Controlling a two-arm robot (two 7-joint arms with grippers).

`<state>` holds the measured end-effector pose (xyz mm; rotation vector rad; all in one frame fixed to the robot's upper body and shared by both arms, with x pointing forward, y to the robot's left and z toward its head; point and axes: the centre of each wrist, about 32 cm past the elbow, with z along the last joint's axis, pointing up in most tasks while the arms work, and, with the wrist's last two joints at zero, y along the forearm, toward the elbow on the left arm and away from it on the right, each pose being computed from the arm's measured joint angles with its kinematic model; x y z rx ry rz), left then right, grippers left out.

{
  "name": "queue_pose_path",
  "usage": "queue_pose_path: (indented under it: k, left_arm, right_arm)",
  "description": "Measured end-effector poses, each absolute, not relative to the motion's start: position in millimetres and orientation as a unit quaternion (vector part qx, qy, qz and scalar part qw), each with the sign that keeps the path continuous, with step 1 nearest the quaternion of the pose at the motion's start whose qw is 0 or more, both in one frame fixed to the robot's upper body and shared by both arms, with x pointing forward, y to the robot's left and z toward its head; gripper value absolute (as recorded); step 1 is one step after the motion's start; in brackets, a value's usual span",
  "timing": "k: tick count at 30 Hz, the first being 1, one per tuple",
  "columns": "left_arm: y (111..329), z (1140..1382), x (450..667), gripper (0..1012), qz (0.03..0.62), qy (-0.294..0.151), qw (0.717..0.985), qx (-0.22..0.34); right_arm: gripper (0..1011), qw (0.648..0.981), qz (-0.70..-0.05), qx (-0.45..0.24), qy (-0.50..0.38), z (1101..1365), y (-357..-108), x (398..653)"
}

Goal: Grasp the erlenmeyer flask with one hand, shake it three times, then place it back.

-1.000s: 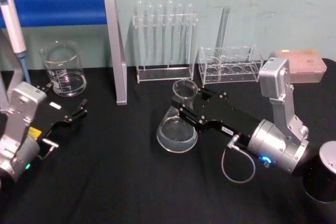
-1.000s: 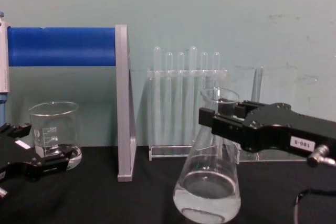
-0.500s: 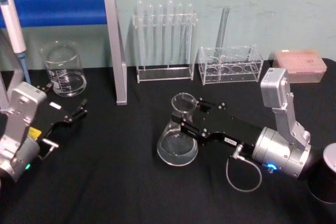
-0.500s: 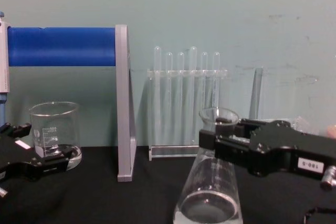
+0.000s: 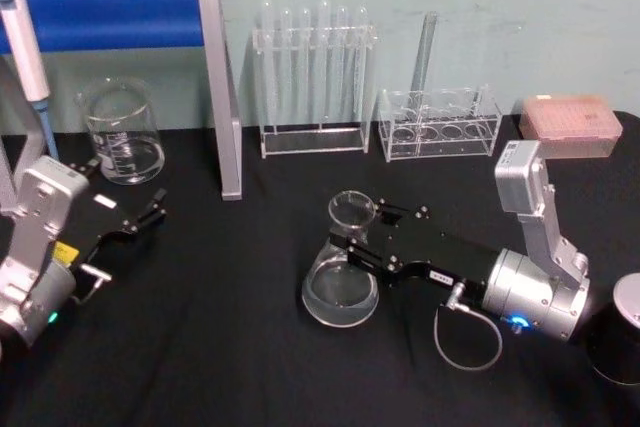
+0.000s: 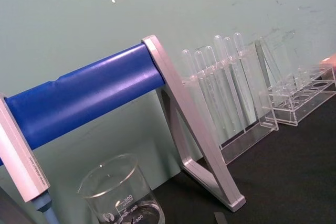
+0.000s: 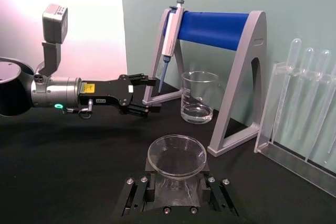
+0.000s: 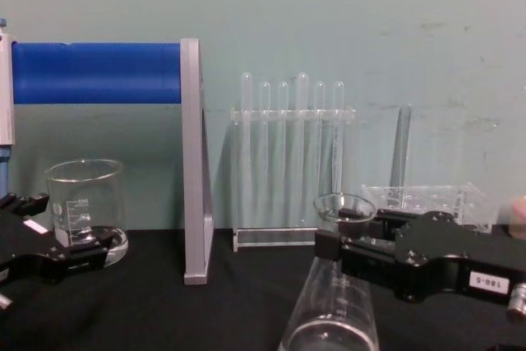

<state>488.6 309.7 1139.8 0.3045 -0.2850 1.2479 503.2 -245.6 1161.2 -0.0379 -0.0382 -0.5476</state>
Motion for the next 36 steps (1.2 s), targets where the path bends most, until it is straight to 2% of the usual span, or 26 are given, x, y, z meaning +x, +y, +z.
queue_pose_path:
  k: [36]
  left_arm:
    - [309.7,1139.8,488.6,1001,0.580,-0.132,0.791,0.141]
  right_arm:
    - [456,0.963,-0.269,-0.024,-0.010,1151.1,-246.1,515.7]
